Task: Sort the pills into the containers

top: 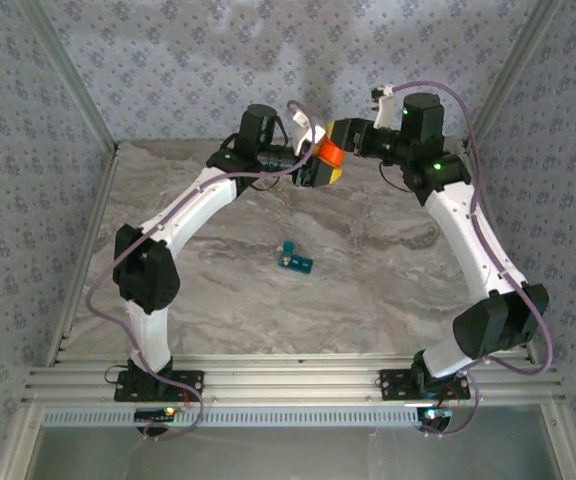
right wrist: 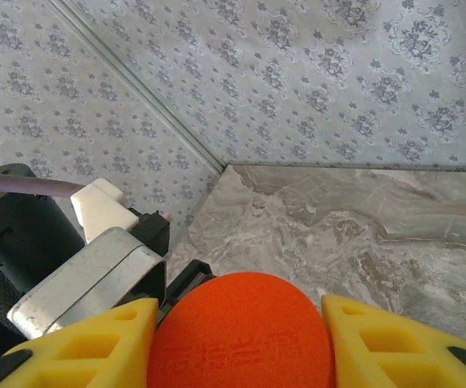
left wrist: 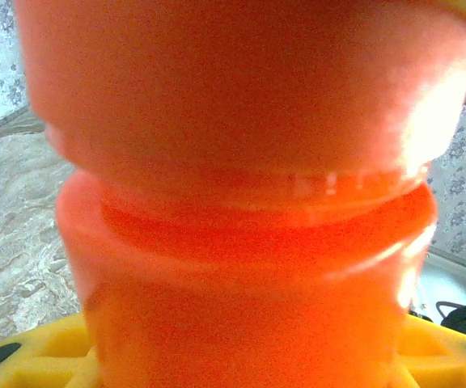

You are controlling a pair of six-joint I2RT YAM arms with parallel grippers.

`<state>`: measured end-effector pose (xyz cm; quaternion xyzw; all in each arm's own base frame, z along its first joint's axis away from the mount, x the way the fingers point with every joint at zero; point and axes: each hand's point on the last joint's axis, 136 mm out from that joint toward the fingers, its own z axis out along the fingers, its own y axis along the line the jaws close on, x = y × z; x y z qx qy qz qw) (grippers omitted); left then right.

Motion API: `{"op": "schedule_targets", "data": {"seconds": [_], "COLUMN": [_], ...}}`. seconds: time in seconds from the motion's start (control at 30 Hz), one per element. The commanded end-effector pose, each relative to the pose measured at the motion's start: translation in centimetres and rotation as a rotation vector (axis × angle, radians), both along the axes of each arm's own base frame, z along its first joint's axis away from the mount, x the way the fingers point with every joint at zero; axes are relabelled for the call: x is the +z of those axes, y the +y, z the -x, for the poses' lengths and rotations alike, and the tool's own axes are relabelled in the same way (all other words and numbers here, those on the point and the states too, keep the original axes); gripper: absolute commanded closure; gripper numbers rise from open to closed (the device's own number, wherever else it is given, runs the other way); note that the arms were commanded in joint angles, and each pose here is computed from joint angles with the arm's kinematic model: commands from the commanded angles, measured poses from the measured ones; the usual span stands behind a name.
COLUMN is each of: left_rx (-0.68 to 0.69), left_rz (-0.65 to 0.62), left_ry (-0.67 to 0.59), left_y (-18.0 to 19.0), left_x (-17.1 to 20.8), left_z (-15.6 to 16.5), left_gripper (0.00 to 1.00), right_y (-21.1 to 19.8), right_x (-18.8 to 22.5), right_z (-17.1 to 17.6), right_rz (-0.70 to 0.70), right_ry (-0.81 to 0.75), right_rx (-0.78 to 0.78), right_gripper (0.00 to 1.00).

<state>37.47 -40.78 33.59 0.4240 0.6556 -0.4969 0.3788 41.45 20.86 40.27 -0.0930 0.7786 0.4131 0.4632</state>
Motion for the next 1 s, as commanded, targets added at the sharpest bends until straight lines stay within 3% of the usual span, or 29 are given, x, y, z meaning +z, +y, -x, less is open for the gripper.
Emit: {"op": "schedule_targets", "data": {"seconds": [0.0, 0.1, 0.17, 0.23, 0.33, 0.63, 0.97], "left_rx": [0.019, 0.017, 0.010, 0.005, -0.006, -0.110, -0.169], "left_rz": [0.121, 0.115, 0.114, 0.113, 0.110, 0.086, 0.082], "left_ry": [-0.188, -0.174, -0.163, -0.161, -0.151, -0.099, -0.052], "left_y": [0.9, 1.0, 1.0, 1.1, 1.3, 1.6, 1.2], "left_x": [6.9, 6.6, 6.4, 6.4, 6.4, 6.2, 5.8], "left_z": [0.7, 0.6, 0.6, 0.6, 0.6, 1.8, 2.5], "left_gripper": [1.00, 1.00, 1.00, 1.00, 1.00, 1.00, 1.00], "right_y": [0.6, 0.0, -0.5, -0.9, -1.6, -3.3, -1.3], "right_x": [-1.0, 0.6, 1.9, 3.1, 4.7, 4.4, 5.0], "right_z": [1.6, 1.4, 1.4, 1.7, 2.3, 1.5, 0.4], "right_rz": [-0.018, -0.039, -0.057, -0.069, -0.087, -0.087, -0.094], "right_ry": [0.100, 0.079, 0.060, 0.047, 0.010, -0.013, -0.026], "right_rx": [0.070, 0.077, 0.093, 0.112, 0.144, 0.212, 0.274], "right_gripper": [0.52, 0.44, 0.28, 0.20, 0.14, 0.12, 0.13]}}
